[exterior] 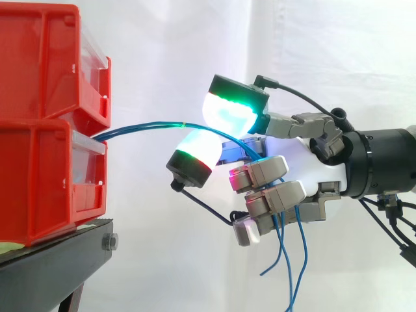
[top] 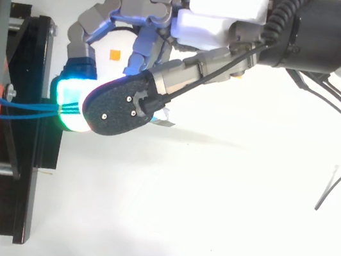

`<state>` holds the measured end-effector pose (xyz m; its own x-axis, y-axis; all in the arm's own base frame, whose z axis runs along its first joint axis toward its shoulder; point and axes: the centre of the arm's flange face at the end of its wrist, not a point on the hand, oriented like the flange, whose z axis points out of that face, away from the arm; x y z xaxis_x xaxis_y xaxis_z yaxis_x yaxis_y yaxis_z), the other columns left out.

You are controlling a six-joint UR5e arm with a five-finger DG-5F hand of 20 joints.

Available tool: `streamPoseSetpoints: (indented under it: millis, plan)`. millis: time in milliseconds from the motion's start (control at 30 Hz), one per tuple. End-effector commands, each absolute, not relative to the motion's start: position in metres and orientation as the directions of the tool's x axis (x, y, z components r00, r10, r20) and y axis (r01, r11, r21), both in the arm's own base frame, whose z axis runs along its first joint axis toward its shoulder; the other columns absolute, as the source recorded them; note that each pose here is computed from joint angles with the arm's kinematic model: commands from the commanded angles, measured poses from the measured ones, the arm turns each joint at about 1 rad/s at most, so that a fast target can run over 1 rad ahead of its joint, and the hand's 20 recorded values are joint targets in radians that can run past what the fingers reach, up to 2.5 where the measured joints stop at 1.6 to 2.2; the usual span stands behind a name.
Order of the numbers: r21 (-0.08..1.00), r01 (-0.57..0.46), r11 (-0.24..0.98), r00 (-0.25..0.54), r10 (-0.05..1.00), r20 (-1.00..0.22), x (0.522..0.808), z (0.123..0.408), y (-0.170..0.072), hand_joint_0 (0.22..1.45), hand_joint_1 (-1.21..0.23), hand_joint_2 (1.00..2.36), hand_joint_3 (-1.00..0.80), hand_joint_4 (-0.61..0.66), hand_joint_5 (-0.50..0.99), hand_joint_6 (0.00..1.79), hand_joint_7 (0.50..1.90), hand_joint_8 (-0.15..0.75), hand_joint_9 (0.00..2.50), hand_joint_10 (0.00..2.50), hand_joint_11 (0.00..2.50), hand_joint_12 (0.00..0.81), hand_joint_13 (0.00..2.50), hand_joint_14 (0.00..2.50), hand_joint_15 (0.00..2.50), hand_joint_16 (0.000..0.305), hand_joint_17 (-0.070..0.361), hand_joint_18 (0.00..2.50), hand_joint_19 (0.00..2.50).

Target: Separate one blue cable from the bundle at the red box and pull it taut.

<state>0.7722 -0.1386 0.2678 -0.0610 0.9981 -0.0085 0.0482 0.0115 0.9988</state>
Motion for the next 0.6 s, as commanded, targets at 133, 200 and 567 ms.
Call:
streamPoseSetpoints:
  millis: [133,200,567]
  plan:
    - [0.999,0.047,0.011,-0.060,0.998,-0.009,0.7722,0.2688,-0.1387,0.59,-0.65,1.01,-0.22,0.07,-0.18,0.88,1.00,0.288,1.27,0.00,1.60,0.341,1.32,0.01,1.46,0.050,0.113,0.88,0.80]
    - [0.999,0.048,0.011,-0.060,0.998,-0.008,0.7724,0.2676,-0.1387,0.57,-0.66,1.01,-0.33,0.06,-0.18,0.87,1.02,0.267,1.25,0.00,1.61,0.322,1.30,0.01,1.48,0.047,0.106,0.85,0.81]
    - [0.999,0.048,0.011,-0.062,0.998,-0.008,0.7726,0.2676,-0.1375,0.49,-0.57,1.00,-0.50,0.08,-0.18,0.84,0.98,0.296,1.26,0.00,1.59,0.359,1.31,0.01,1.46,0.053,0.119,0.88,0.79]
